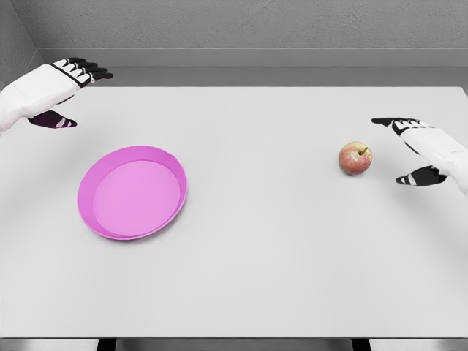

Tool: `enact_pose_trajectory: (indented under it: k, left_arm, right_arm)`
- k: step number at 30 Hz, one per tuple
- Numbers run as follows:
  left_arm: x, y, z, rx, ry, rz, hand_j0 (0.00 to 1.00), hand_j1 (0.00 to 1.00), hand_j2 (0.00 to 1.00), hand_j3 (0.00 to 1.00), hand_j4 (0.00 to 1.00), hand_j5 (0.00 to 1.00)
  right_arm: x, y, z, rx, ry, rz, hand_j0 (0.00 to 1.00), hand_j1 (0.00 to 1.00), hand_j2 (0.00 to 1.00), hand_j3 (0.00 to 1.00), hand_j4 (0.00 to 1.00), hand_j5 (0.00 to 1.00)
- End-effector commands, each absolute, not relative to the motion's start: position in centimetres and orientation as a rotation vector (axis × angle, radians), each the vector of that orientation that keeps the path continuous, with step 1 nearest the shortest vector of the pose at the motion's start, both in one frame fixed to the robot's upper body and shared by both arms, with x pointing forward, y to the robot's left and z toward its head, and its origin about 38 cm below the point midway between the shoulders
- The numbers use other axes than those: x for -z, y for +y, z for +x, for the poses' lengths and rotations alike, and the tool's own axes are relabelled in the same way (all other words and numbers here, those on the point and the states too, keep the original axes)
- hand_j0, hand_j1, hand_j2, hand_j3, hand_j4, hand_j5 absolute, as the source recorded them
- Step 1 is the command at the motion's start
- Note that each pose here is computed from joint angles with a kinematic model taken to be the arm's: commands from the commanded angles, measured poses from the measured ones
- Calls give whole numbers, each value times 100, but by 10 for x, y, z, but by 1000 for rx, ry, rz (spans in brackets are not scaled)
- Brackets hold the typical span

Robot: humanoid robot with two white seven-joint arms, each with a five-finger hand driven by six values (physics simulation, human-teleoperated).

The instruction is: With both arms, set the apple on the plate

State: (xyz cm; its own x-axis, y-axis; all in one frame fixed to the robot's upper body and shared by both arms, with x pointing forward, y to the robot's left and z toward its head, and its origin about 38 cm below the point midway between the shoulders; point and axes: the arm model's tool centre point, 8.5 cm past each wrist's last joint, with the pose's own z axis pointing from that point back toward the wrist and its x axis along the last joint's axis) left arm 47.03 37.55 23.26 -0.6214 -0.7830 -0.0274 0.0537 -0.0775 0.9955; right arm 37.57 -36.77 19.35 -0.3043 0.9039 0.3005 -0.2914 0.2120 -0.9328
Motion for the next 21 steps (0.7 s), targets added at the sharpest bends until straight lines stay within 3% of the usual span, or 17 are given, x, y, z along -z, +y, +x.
enact_pose_trajectory:
  k: [1,8,14,21]
  left_arm:
    - [-233,376,470,1759,-1594,797,100,100,100,100,100,100]
    - [-233,376,470,1757,-1595,796,100,100,100,100,100,100]
    - [-234,376,470,1756,-1594,797,100,100,100,100,100,100]
    - [-236,377,471,1757,-1595,803,100,100,100,100,100,100]
  right_arm:
    - [-194,-368,376,-1360,-1373,-640,100,100,100,100,100,100]
    - [-205,-365,384,-1342,-1404,-658,100,100,100,100,100,100]
    - [-204,-359,392,-1475,-1167,-510,100,100,100,100,100,100]
    - [-217,-356,401,-1523,-1114,-472,100,100,100,100,100,100]
